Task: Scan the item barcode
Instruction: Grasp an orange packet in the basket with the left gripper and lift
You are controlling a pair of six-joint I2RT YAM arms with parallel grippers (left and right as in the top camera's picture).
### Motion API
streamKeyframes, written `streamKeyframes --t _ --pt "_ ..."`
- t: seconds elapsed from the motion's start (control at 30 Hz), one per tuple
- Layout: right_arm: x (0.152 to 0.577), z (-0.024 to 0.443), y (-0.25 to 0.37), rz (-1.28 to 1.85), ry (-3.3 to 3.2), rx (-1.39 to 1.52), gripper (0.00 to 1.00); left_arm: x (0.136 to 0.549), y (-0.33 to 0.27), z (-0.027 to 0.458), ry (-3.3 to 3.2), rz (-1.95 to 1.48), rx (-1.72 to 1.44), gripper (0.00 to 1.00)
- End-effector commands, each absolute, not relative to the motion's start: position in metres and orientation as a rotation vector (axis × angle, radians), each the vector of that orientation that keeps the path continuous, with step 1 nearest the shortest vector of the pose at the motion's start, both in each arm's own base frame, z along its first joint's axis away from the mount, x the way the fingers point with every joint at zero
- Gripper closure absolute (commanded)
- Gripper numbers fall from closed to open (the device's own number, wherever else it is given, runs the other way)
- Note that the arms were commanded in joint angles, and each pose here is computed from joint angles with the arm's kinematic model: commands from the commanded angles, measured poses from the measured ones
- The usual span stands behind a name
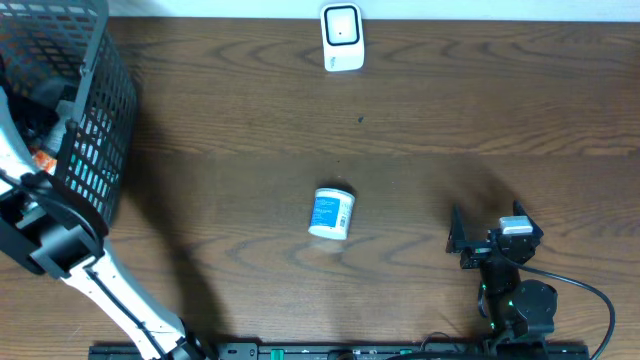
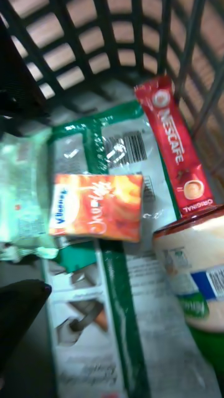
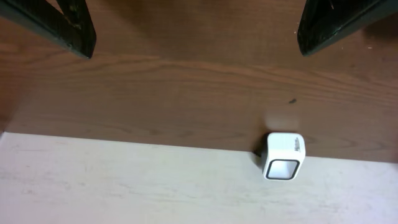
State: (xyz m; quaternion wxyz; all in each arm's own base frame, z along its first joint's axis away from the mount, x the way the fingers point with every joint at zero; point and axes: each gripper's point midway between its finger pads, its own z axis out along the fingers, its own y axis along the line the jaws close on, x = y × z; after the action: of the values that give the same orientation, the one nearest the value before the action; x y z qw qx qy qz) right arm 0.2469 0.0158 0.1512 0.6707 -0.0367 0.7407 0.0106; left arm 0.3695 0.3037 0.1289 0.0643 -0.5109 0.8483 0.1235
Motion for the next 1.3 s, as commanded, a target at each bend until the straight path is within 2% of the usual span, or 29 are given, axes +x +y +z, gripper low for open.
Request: streamKeyframes --t 0.0,0.2,0.27,0.37,0.5,0.57,0.67,0.8,0.87,0.97,1.03,1.17,1.27 --pt "0.247 0.15 0.014 0.013 1.673 -0.084 0.01 0.373 0.308 0.1 2.584 0.298 -1.592 0.2" --pt "0.247 0.15 0.014 0.012 1.673 -0.083 0.01 0.372 0.307 0.066 2.654 0.277 -1.618 0.2" --pt "0.247 0.15 0.014 0.012 1.673 -0.083 0.01 0.369 0.304 0.053 2.688 0.274 -1.633 0.27" --pt "0.247 0.15 0.014 0.013 1.673 -0.084 0.01 0.367 0.303 0.044 2.72 0.272 -1.628 0.61" --pt "0.247 0.15 0.014 0.013 1.673 -0.084 0.01 0.373 0.306 0.067 2.683 0.269 -1.581 0.81" --pt "0.247 0.15 0.014 0.012 1.673 -0.083 0.01 0.376 0.309 0.091 2.63 0.272 -1.559 0.81" --pt "0.247 0.15 0.014 0.012 1.673 -0.083 0.01 0.382 0.312 0.152 2.486 0.28 -1.495 0.81" --pt "0.247 0.15 0.014 0.013 1.673 -0.084 0.01 0.372 0.292 0.274 2.239 0.272 -1.352 0.81" --pt "0.247 0.15 0.014 0.012 1.673 -0.083 0.01 0.362 0.258 0.337 2.141 0.212 -1.24 0.81" --pt "0.247 0.15 0.014 0.013 1.673 -0.084 0.01 0.355 0.207 0.387 2.084 0.084 -1.09 0.81" --pt "0.247 0.15 0.014 0.013 1.673 -0.084 0.01 0.347 0.144 0.425 2.067 -0.04 -0.908 0.81" --pt "0.247 0.15 0.014 0.013 1.673 -0.084 0.01 0.342 0.073 0.44 2.121 -0.134 -0.701 0.8" --pt "0.247 0.15 0.014 0.013 1.673 -0.084 0.01 0.339 0.018 0.427 2.24 -0.21 -0.548 0.79"
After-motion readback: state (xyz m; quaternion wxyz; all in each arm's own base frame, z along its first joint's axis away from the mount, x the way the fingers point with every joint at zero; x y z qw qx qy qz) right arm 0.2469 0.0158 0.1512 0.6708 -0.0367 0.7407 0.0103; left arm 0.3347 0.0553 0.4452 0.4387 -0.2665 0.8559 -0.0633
